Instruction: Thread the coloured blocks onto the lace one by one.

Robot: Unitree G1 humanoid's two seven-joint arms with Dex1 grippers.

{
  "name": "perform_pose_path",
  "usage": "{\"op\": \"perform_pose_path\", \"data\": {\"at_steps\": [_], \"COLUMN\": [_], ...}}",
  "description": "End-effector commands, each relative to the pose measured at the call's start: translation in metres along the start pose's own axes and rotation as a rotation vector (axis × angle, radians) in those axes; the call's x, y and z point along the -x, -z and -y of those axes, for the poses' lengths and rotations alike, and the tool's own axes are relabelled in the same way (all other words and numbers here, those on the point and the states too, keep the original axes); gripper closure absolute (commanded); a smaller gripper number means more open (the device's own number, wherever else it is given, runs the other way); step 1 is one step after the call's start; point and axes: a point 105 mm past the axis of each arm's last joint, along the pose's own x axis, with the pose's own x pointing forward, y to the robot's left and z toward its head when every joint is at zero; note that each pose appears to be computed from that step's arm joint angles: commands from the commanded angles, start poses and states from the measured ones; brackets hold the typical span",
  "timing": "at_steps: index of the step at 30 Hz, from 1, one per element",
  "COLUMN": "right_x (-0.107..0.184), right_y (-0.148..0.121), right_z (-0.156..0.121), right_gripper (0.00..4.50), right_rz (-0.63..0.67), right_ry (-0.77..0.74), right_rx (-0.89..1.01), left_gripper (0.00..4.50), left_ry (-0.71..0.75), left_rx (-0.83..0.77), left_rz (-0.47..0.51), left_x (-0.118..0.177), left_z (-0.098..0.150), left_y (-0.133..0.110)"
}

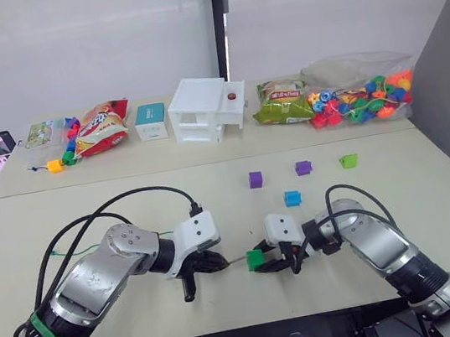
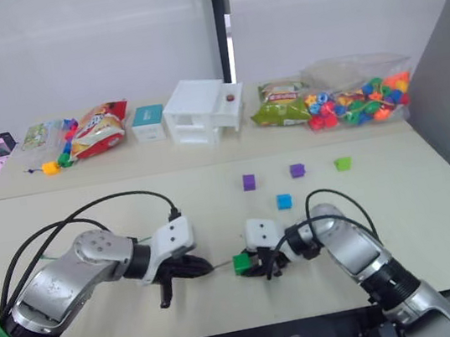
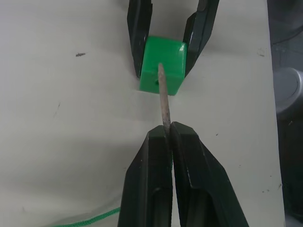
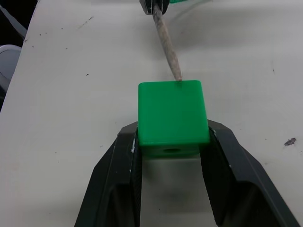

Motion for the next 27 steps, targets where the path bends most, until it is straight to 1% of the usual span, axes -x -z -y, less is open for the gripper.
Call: {"op": "perform_pose_path", "data": {"at_steps": [1, 9, 17, 27], "right_x": [0.003, 0.004, 0.004, 0.003], "right_y": [-0.004, -0.001, -0.001, -0.004], "right_z": [0.000, -0.001, -0.002, -0.004], "right_gripper": [3.31, 3.31, 3.31, 3.31], "right_rz": [0.002, -0.003, -0.008, -0.003], "right_ry": [0.025, 0.034, 0.039, 0.038], "right_rx": [0.013, 0.002, 0.005, 0.010], "left_gripper": [4.50, 4.50, 4.50, 4.50], "left_ry": [0.023, 0.013, 0.016, 0.023], "left_rx": [-0.032, -0.015, -0.017, -0.025], "left_rz": [-0.005, -0.054, -0.082, -0.074], "left_x": [0.002, 0.005, 0.008, 0.000], "left_z": [0.005, 0.004, 0.002, -0.001], "left_y": [-0.008, 0.002, 0.010, 0.011]}}
